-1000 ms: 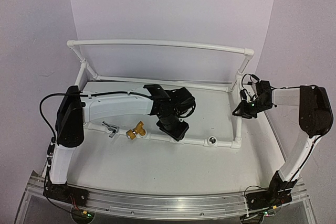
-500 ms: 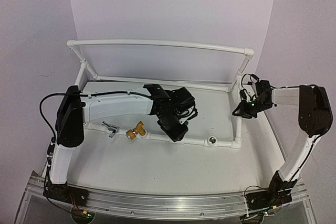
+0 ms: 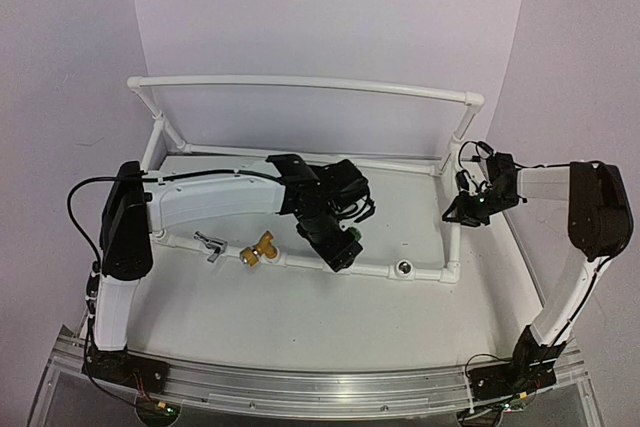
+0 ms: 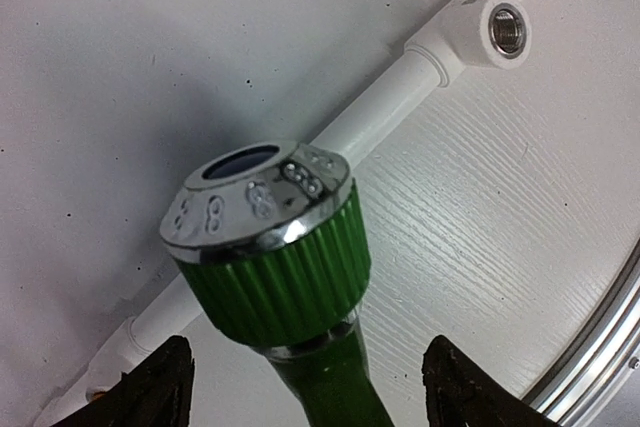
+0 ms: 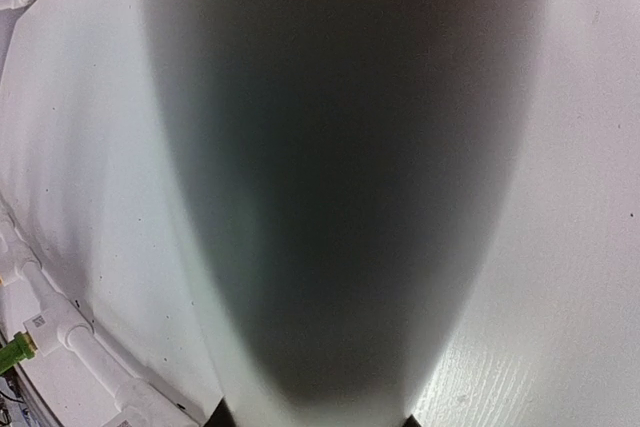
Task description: Install the water faucets
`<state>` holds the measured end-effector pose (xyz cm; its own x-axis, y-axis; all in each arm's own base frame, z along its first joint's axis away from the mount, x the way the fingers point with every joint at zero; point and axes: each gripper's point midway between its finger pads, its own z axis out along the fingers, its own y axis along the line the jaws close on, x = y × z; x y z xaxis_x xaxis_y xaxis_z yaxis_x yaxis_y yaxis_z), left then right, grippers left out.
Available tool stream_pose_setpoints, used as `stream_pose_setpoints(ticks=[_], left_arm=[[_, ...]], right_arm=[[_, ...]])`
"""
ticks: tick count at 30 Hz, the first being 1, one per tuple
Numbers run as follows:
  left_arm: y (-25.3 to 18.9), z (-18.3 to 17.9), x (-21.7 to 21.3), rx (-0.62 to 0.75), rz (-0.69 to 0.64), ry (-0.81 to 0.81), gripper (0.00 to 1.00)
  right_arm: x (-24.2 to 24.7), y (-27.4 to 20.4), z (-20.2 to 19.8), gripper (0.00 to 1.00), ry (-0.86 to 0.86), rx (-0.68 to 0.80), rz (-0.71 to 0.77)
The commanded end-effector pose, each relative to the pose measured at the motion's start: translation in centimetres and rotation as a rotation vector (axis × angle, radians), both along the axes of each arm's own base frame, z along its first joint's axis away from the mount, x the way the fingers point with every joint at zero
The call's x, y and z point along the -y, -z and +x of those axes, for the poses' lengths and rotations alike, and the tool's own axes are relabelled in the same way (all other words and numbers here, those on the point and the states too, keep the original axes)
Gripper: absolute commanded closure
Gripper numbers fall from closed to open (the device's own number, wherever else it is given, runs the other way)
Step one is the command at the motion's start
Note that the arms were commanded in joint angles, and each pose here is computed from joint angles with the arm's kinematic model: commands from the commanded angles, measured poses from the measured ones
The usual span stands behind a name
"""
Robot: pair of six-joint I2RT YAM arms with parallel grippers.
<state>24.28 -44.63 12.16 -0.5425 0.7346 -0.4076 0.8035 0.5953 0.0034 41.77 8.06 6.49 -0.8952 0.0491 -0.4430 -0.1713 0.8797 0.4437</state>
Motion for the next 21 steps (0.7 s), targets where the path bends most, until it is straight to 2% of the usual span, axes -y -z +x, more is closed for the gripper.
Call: stream_pose_setpoints(ticks=[1,9,15,16,21], left_arm=[[-4.8,0.5,0.1,0.076,-0.077,-0.001,0.19],[-6.0,0.3,-0.1,0.079,-0.102,-0.012,0.1],[-7.4,0.0,-0.8,0.097,-0.135,-0.042,0.01],[-7.6,0.0,-1.0,0.103,-0.144,-0.049,0.0],[-9.0,0.1,-2.0,0.135,-0.196,-0.102,0.0]], right_arm=[[-1.5,1.8,-2.7,0.66,-0.084,-0.111,0.017],[-1.5,0.0,-2.6,0.35,-0.099,-0.057,0.003],[-1.2,-2.2,-3.0,0.05,-0.112,0.004,-0.025],[-1.1,-2.7,-3.1,0.02,-0.113,0.018,-0.031],[-0.9,-5.5,-3.6,0.02,-0.131,0.093,-0.058]])
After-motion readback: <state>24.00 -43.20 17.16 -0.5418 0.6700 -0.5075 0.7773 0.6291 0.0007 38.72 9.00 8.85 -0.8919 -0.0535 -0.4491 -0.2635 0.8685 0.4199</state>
